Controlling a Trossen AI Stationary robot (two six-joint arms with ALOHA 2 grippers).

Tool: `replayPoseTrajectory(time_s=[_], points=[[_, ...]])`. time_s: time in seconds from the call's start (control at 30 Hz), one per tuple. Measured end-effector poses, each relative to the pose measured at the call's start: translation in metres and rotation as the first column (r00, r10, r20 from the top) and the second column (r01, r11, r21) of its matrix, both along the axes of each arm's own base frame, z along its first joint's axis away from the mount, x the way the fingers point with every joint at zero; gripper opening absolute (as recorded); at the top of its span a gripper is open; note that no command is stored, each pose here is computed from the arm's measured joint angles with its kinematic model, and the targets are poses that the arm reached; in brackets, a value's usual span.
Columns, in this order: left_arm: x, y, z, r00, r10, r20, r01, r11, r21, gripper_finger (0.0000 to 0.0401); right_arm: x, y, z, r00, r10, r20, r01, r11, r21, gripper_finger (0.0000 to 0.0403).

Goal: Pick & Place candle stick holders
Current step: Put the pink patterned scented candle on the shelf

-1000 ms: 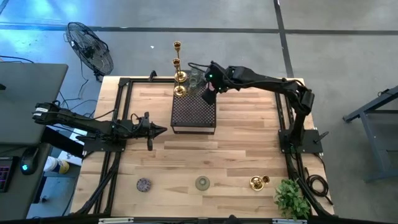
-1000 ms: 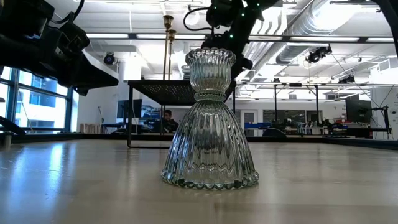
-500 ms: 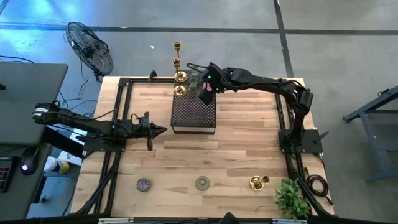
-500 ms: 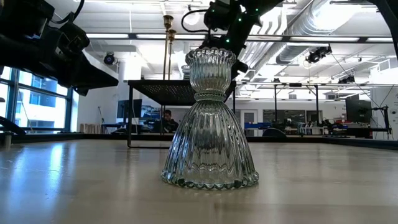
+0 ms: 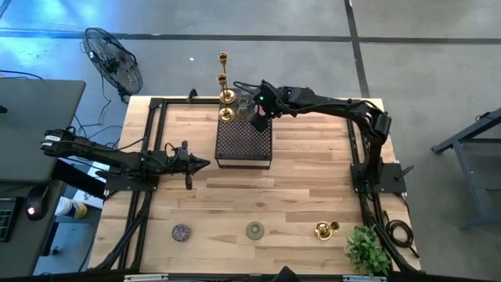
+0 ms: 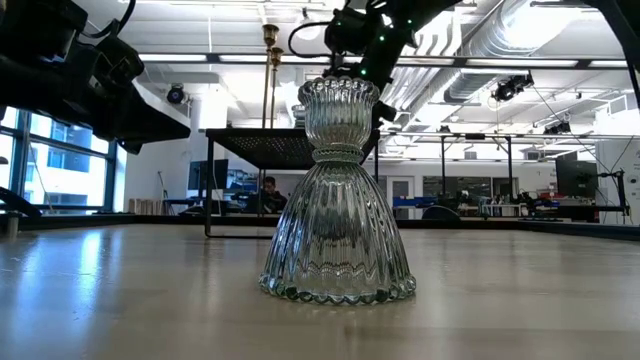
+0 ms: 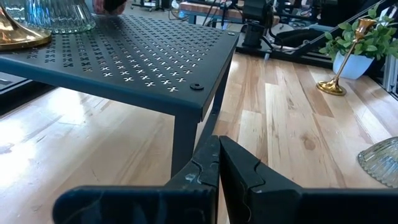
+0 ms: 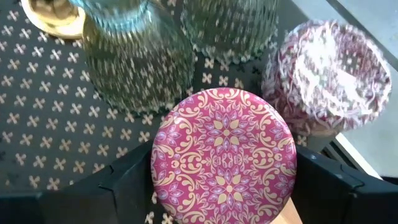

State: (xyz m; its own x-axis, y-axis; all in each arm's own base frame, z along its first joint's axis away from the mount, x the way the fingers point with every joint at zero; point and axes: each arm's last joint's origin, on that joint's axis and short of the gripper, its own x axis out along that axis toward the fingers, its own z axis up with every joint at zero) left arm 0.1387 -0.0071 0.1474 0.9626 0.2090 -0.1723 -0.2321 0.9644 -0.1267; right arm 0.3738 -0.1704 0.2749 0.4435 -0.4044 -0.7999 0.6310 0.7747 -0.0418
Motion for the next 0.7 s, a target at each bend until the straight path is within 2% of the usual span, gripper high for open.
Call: replayPoseTrajectory(time_s=[0.4, 0.7], points=[[0.0000, 0.0000, 0.0001, 1.000, 0.000, 0.001, 0.000, 1.000, 0.000, 0.0001, 0.0008, -0.0003, -0.0014, 1.000, 0.007, -0.004, -0.007, 1.000, -0.001, 0.0293], [0.0000, 0.0000, 0.0001, 1.000, -0.001, 0.001, 0.001, 1.000, 0.000, 0.0001, 0.0007, -0.0002, -0.0015, 1.000, 0.015, -0.011, -0.015, 1.000, -0.008, 0.0322]])
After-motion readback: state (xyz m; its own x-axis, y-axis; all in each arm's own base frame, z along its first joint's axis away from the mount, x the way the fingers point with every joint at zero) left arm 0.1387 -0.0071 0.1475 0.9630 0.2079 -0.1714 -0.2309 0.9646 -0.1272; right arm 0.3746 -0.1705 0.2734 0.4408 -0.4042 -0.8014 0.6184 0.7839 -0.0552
